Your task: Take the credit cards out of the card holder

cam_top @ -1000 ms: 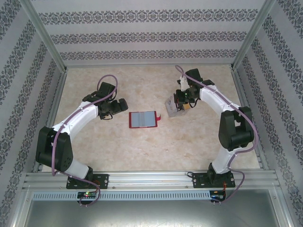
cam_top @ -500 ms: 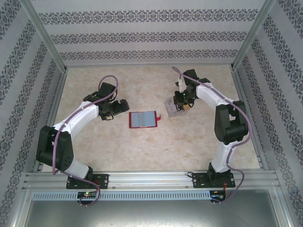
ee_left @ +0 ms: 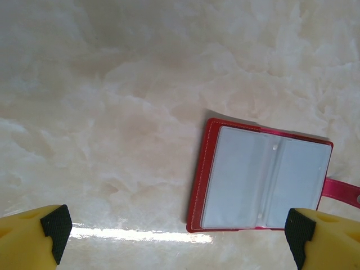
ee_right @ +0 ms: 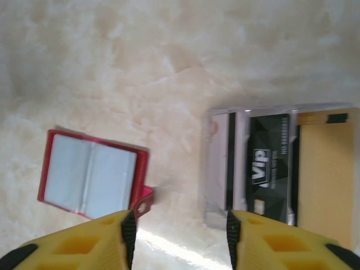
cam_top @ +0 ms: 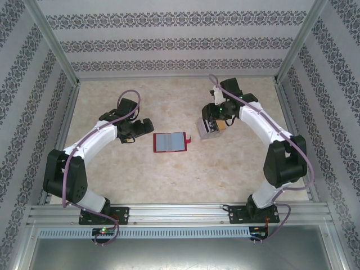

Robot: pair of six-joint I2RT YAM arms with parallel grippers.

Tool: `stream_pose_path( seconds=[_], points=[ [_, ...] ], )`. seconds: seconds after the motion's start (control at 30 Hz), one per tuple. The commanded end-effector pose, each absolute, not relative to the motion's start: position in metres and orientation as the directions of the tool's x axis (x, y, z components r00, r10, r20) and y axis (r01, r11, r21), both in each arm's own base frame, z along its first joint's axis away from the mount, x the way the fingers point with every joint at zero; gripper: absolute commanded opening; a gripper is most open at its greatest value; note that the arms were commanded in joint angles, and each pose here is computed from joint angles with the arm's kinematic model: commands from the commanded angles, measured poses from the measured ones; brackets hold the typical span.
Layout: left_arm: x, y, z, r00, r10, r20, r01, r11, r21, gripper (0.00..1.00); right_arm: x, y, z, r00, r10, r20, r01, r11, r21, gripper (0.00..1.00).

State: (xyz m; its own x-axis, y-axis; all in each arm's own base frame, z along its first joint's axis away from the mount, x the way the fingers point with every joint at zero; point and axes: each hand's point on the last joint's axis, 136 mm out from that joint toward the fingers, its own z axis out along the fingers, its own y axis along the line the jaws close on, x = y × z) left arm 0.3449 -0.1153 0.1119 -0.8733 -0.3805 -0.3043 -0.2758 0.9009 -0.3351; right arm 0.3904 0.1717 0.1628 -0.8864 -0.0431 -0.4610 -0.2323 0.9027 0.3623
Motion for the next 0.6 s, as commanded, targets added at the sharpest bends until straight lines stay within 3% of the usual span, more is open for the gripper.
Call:
stream_pose_path(
  seconds=[0.0, 0.33, 0.43, 0.57],
  points=[
    [0.341, -0.107, 0.105, -0.866, -0.403, -0.295, -0.311, 0.897, -0.313, 0.99, 0.372, 0.197, 0.151, -0.878, -0.067, -0.473, -0.239, 0.919, 0.314, 0.55],
    [0.336, -0.099, 0.101, -0.851, -0.447, -0.275, -0.356, 0.877, -0.323, 0.99, 0.329, 0.324, 0.099, -0.905, -0.199, -0.376, -0.342, 0.867, 0.363, 0.56],
    [0.335, -0.103, 0.100, -0.855, -0.449, -0.259, -0.351, 0.869, -0.349, 0.99, 0.328, 0.338, 0.081, -0.917, -0.216, -0.336, -0.335, 0.873, 0.354, 0.53],
    [0.336, -0.114, 0.096, -0.869, -0.444, -0.220, -0.338, 0.856, -0.392, 0.91, 0.335, 0.341, 0.060, -0.932, -0.213, -0.294, -0.310, 0.889, 0.337, 0.50]
  ],
)
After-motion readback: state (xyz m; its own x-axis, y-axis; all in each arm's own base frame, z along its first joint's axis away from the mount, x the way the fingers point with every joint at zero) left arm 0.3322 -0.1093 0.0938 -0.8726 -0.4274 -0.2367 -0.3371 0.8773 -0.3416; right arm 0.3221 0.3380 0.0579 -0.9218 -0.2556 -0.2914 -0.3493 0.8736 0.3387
